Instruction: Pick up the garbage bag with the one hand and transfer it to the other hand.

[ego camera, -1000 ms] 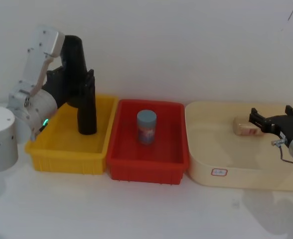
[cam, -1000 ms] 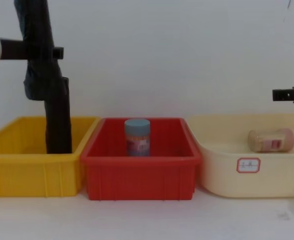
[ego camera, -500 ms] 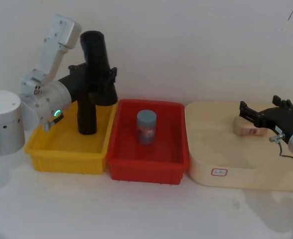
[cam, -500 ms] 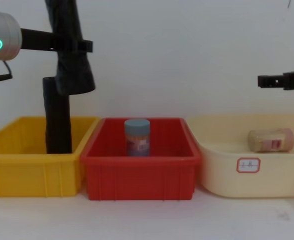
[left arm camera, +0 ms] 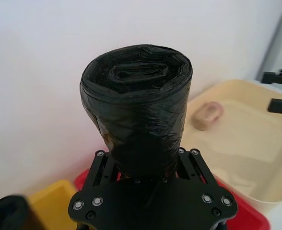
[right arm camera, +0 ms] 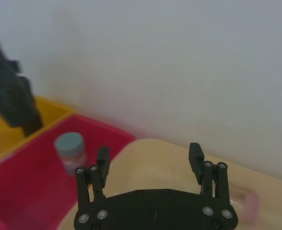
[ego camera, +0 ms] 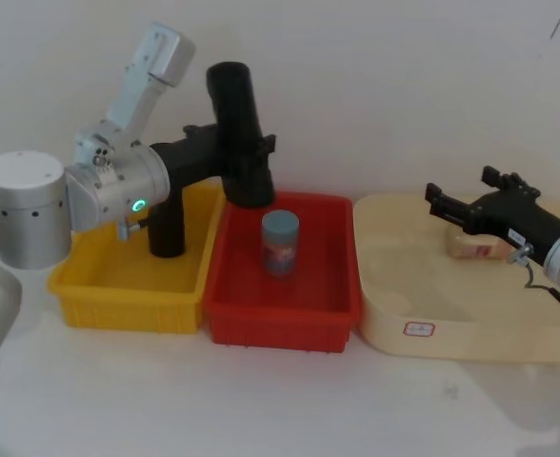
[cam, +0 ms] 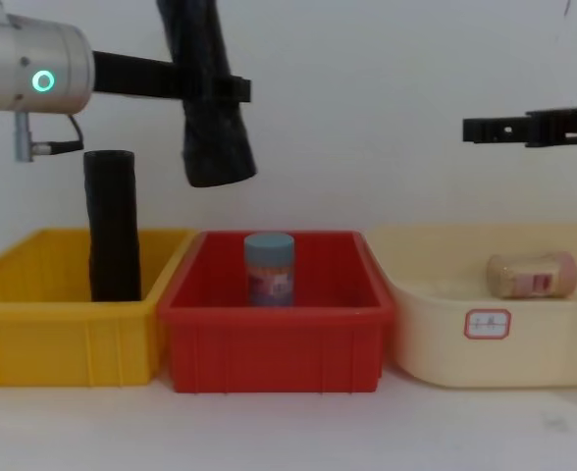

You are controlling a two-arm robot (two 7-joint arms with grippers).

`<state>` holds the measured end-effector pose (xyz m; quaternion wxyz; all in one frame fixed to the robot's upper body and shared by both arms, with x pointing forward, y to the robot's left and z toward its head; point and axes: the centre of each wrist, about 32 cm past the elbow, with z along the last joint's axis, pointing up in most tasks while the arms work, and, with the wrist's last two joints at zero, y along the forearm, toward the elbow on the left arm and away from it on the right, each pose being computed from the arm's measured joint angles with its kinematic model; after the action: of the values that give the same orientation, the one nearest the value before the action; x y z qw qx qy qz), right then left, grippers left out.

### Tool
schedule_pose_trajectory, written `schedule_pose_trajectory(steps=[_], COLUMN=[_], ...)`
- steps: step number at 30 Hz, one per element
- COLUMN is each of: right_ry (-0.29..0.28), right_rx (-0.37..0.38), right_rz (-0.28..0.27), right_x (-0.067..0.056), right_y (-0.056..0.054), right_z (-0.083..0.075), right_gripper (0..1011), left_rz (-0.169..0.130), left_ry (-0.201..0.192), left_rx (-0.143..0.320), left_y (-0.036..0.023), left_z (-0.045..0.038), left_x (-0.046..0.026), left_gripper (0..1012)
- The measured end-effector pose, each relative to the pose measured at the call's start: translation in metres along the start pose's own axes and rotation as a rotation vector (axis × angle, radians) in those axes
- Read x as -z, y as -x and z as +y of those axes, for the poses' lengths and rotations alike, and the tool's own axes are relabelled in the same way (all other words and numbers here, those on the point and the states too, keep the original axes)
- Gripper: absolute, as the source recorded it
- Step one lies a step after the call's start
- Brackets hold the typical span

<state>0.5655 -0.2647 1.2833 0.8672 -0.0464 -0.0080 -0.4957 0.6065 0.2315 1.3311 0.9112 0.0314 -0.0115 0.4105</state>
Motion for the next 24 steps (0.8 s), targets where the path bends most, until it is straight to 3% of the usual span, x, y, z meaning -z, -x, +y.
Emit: schedule_pose_trajectory(steps=[13,24], right_ry=[-0.042,-0.098], right_rx=[-0.217,-0.327], right_rz=[0.037,0.086], right_x=[-0.010,-0.013], right_y=[-0.012,-0.023], right_z=[0.008,0.008], right_gripper=[1001,1001], left_rz=[-0.001,-0.027], left_ry=[-0.017,-0.042], left_rx=[0.217,0.392], left_y=[-0.0067,-0.0089], left_z=[-0.0296,-0.0557], left_x=[-0.0033,-0.0051], left_gripper=[466,466])
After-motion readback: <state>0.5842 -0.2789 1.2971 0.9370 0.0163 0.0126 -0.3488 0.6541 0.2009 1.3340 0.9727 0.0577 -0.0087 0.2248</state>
